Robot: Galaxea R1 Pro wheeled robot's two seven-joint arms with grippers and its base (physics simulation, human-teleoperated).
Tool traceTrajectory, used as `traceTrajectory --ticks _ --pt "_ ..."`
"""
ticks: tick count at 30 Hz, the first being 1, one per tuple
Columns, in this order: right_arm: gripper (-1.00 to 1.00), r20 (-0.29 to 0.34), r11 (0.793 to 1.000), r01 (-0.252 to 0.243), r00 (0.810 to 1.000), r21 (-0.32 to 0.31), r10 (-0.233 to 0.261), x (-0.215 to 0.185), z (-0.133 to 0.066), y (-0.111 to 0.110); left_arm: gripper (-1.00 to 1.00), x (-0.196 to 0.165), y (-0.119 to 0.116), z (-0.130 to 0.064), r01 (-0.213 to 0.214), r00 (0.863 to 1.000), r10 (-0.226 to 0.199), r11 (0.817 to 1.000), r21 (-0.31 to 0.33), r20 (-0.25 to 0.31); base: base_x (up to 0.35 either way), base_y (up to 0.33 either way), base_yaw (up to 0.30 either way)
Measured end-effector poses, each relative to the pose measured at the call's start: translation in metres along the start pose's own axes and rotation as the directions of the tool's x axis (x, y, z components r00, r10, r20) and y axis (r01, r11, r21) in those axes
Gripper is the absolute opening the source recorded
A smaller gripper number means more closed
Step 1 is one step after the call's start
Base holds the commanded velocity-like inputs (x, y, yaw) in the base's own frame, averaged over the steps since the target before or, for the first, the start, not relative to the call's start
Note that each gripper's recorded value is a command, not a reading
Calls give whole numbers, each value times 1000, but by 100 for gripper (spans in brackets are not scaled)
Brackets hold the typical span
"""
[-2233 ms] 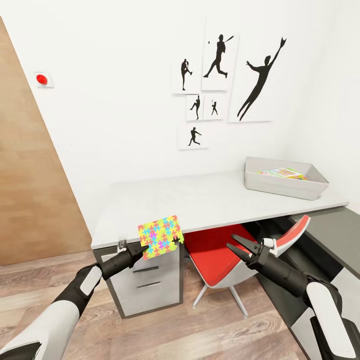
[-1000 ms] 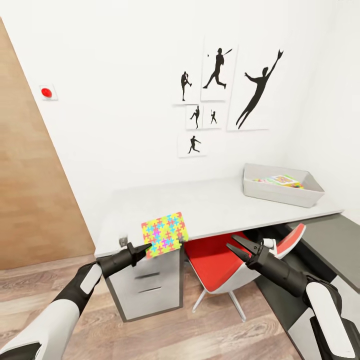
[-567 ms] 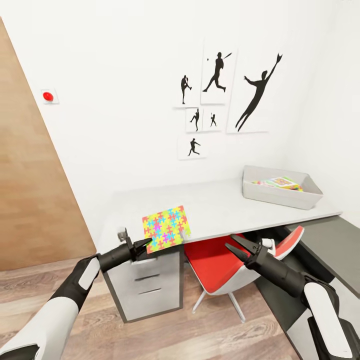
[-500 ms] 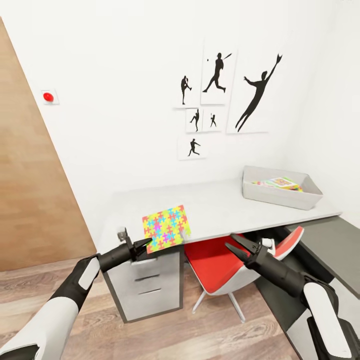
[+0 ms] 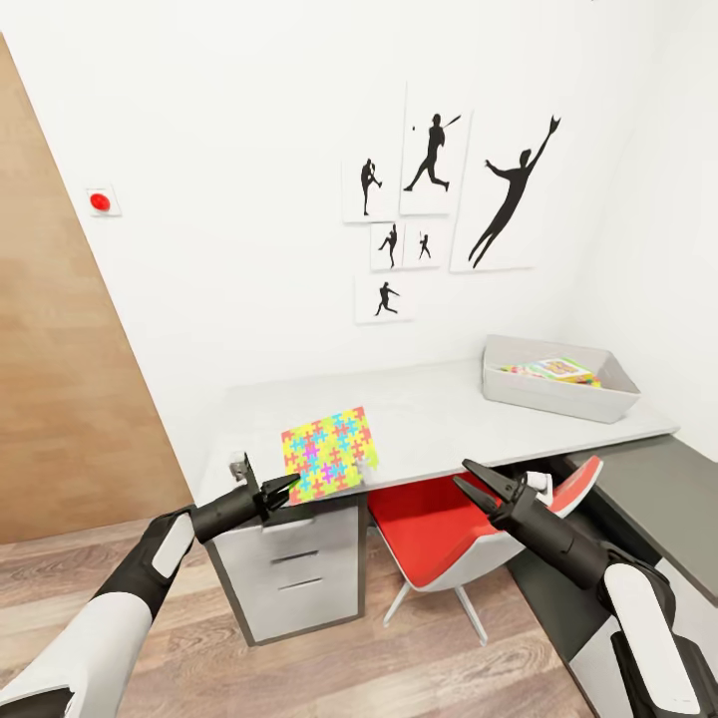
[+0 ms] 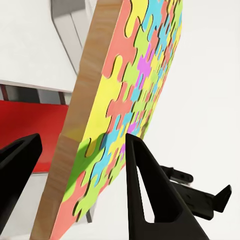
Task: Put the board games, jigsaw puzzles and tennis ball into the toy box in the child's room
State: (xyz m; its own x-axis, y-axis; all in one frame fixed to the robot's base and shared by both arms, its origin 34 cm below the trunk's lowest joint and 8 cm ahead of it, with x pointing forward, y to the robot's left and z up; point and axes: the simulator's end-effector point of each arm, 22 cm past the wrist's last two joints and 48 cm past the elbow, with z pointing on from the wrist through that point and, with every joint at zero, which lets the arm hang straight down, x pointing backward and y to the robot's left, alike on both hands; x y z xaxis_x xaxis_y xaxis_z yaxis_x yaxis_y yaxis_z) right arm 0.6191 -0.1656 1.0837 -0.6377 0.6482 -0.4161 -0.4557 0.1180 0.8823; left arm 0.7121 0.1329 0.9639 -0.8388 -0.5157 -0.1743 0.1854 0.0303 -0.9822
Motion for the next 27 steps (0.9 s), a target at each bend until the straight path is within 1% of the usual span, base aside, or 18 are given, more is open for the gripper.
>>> traceTrajectory --ticks 6,14,21,27 --pt "100 0 1000 0 1000 1 0 -2 1 7 -100 -1 -8 0 2 1000 -2 1000 1 0 0 0 0" --pt "100 -3 1000 1 1000 26 -1 -5 3 10 -100 -1 -18 0 3 1000 -3 1000 5 0 0 0 0" --pt "100 -28 1000 -4 1000 27 5 3 10 17 -100 -1 -27 -1 4 1000 -4 1000 5 0 0 0 0" --pt "100 -15 1000 9 1000 22 -9 -1 12 25 -100 -1 -33 -1 4 1000 -4 1000 4 -1 0 0 0"
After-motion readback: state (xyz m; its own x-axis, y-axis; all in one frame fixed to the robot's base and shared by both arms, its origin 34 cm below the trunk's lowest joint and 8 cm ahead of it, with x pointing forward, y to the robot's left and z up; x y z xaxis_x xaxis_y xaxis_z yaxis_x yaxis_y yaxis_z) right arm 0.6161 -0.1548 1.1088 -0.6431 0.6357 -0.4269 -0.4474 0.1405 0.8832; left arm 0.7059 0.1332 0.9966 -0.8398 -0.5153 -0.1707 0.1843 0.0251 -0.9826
